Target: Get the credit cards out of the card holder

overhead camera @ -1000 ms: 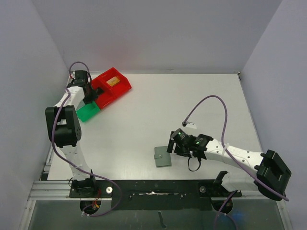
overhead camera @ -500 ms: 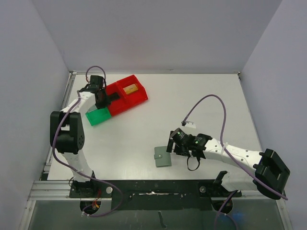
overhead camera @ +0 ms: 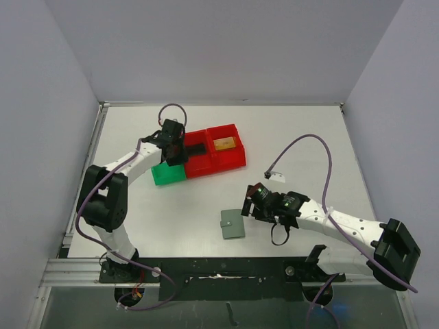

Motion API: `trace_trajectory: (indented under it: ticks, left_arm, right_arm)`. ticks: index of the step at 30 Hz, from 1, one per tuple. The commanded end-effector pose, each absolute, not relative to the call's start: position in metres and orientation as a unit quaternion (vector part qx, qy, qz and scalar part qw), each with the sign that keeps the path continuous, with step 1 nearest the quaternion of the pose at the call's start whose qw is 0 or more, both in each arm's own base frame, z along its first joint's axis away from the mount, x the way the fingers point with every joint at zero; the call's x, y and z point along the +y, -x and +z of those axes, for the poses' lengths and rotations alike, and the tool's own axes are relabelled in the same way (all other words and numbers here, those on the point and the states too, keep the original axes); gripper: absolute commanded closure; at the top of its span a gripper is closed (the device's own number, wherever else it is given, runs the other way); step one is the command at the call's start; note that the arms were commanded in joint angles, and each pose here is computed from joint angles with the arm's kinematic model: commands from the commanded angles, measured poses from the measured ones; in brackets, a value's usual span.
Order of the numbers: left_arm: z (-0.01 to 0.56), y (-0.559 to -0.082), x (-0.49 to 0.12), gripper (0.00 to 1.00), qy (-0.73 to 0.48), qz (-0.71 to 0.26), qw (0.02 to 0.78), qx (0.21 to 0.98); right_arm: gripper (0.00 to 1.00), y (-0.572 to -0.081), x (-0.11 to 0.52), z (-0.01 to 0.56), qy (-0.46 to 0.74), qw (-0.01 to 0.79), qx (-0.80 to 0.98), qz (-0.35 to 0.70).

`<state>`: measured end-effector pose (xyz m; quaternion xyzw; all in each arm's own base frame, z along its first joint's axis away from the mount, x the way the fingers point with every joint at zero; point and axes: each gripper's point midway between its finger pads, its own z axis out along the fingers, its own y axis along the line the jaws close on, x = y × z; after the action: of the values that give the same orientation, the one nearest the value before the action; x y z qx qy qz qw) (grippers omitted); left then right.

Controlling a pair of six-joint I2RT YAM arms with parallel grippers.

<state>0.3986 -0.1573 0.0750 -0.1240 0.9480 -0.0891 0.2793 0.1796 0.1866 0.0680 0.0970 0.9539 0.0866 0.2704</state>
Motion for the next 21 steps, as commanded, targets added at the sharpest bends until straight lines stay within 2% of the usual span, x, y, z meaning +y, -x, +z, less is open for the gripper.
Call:
trace_trajectory:
  ticks: [1, 21]
  left_arm:
    - [0.105, -0.39, -0.197, 0.76, 0.12, -0.155, 0.305, 0.932]
    - [0.096, -0.342, -0.273, 0.76, 0.06, -0.189, 0.285, 0.938]
  right_arm:
    - [0.19, -0.193, 0.181, 0.091, -0.126, 0.311, 0.937, 0.096]
    - [0.19, -0.184, 0.166, 0.09, -0.156, 0.319, 0.929, 0.108]
